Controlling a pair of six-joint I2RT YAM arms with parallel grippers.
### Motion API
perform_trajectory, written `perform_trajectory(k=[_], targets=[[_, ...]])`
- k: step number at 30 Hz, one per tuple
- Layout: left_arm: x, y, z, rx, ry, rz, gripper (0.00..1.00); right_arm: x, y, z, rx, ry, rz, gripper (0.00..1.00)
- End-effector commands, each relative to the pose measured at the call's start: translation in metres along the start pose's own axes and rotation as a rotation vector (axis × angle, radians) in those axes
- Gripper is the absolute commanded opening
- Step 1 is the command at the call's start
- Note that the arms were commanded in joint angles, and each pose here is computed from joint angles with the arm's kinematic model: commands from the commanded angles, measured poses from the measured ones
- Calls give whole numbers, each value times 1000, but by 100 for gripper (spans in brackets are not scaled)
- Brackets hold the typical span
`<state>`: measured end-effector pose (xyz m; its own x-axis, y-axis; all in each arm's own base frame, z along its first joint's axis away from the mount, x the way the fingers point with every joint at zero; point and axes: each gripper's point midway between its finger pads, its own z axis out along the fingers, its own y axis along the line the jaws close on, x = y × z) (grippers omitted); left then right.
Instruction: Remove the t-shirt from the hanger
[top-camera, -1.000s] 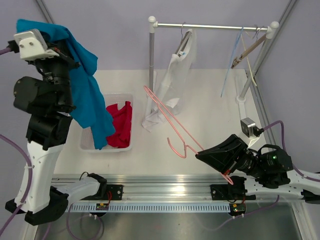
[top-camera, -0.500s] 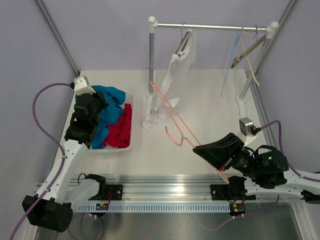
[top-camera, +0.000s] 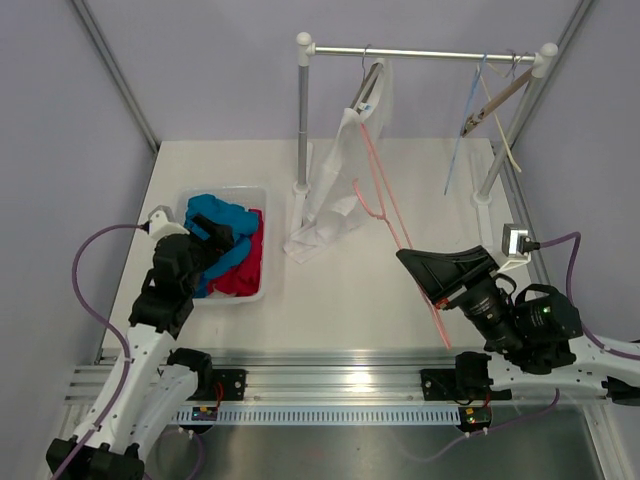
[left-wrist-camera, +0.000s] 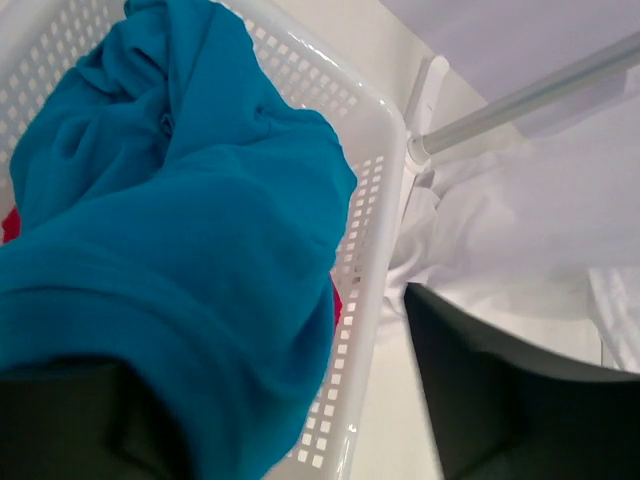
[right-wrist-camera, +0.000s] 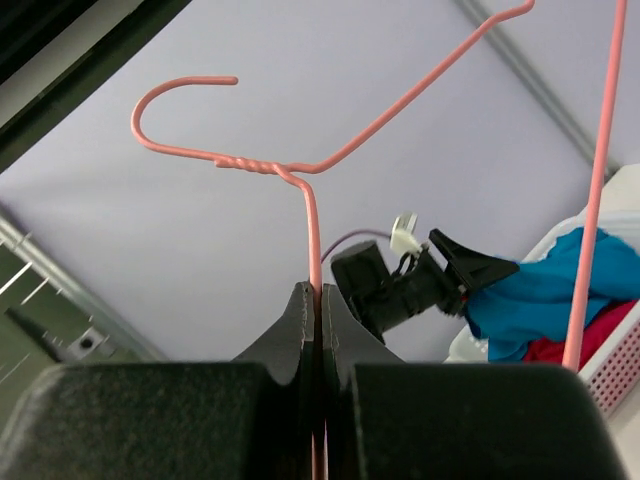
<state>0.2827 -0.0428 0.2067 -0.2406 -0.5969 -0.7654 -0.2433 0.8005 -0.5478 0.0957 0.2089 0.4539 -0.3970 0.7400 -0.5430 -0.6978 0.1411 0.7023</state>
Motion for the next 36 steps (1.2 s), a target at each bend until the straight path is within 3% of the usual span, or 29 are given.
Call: perform_trajectory(k=[1, 2, 7, 16, 20, 26, 36], targets=[[-20, -27, -14, 113, -38, -43, 94, -39, -11, 10, 148, -148, 10, 0], [-28, -34, -20, 142, -56, -28, 99, -41, -13, 10, 160, -163, 25, 0], [-64, -82, -64, 334, -94, 38, 99, -55, -33, 9, 272, -262, 38, 0], [-67, -106, -102, 482, -107, 132, 99, -53, -56, 45, 410, -306, -113, 0], [-69, -92, -110, 439, -142, 190, 99, -64, -78, 62, 441, -352, -78, 0], [-44, -85, -110, 467, -92, 223, 99, -77, -108, 95, 403, -386, 26, 0], [0, -112, -143, 780, 7, 378, 99, -119, -164, 131, 390, -511, 159, 0]])
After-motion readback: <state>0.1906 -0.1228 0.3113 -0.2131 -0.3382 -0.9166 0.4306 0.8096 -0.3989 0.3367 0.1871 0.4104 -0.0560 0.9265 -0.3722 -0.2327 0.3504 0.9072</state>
